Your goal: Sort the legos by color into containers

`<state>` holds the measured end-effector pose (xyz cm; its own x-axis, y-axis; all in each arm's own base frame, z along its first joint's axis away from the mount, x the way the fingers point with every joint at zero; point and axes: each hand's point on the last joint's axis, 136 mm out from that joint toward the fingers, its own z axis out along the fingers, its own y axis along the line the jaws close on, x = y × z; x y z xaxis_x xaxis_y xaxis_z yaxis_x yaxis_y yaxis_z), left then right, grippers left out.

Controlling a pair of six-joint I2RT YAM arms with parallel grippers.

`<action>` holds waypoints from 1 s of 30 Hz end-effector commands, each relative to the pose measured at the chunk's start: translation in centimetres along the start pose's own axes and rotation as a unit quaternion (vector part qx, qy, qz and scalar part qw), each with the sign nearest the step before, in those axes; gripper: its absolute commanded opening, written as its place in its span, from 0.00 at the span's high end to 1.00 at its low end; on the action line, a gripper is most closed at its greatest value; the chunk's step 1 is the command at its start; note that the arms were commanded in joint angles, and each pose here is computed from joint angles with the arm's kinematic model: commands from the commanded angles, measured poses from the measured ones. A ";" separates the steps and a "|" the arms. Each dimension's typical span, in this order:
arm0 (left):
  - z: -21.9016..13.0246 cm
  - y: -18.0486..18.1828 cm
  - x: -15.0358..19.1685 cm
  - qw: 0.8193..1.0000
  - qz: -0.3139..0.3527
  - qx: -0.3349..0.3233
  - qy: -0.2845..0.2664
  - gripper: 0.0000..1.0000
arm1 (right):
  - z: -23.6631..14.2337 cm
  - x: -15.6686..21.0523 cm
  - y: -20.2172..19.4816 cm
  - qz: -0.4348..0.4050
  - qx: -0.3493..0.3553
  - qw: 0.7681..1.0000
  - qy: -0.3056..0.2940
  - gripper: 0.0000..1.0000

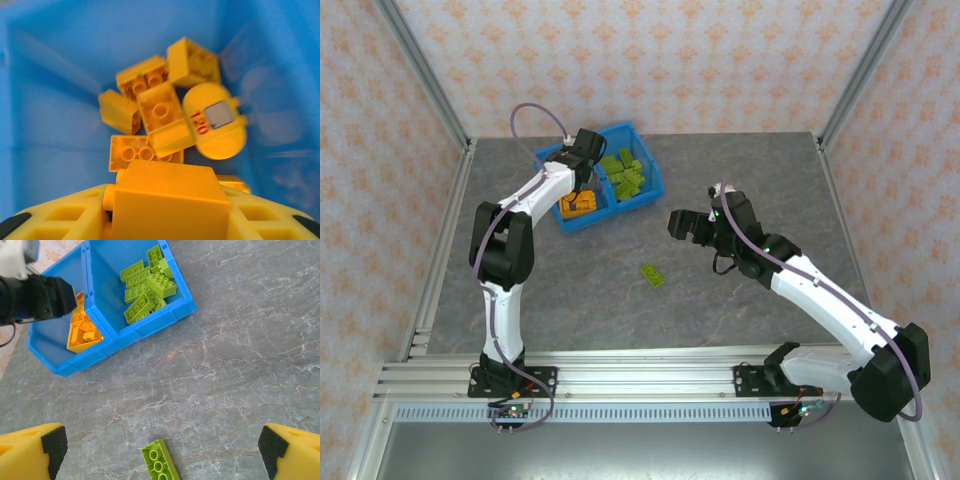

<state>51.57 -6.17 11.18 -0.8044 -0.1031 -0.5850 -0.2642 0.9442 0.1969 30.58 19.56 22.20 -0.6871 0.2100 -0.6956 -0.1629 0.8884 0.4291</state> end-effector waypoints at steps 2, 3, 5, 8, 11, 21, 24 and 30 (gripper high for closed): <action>-1.0 -0.3 0.2 1.000 -0.002 0.008 0.009 0.44 | -0.8 -0.7 0.3 -0.005 -0.004 1.000 -0.009 0.01; -1.0 -0.2 0.2 1.000 -0.003 0.005 0.008 0.40 | -0.8 -0.7 0.3 -0.005 -0.004 1.000 -0.009 0.01; -1.4 0.0 0.0 1.000 -0.005 0.006 0.004 0.36 | -0.7 -0.8 0.4 -0.002 -0.007 1.000 -0.008 0.01; -2.6 0.3 -0.6 1.000 -0.013 0.015 -0.007 0.32 | -0.5 -0.8 0.6 0.000 -0.008 1.000 -0.007 0.01; -4.8 0.7 -1.6 0.999 -0.025 0.033 -0.026 0.32 | -0.3 -0.8 0.6 0.000 -0.007 1.000 -0.004 0.01; -19.5 1.8 -3.7 0.966 -0.068 0.222 -0.116 0.27 | 2.6 3.5 1.5 -0.095 -0.013 0.991 0.088 0.01; -22.6 1.7 -1.9 0.950 -0.052 0.282 -0.122 0.20 | 4.2 6.2 2.8 -0.148 -0.017 0.980 0.135 0.01; -24.8 1.5 3.8 0.935 -0.009 0.344 -0.089 0.11 | 8.5 11.4 3.5 -0.223 0.004 0.951 0.213 0.02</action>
<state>37.11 -11.12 31.06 -0.6066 -0.1908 -0.7718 0.0899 0.9481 -0.3050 28.39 28.27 12.34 -0.7901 -0.2801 -0.5452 -0.4513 0.8678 0.2081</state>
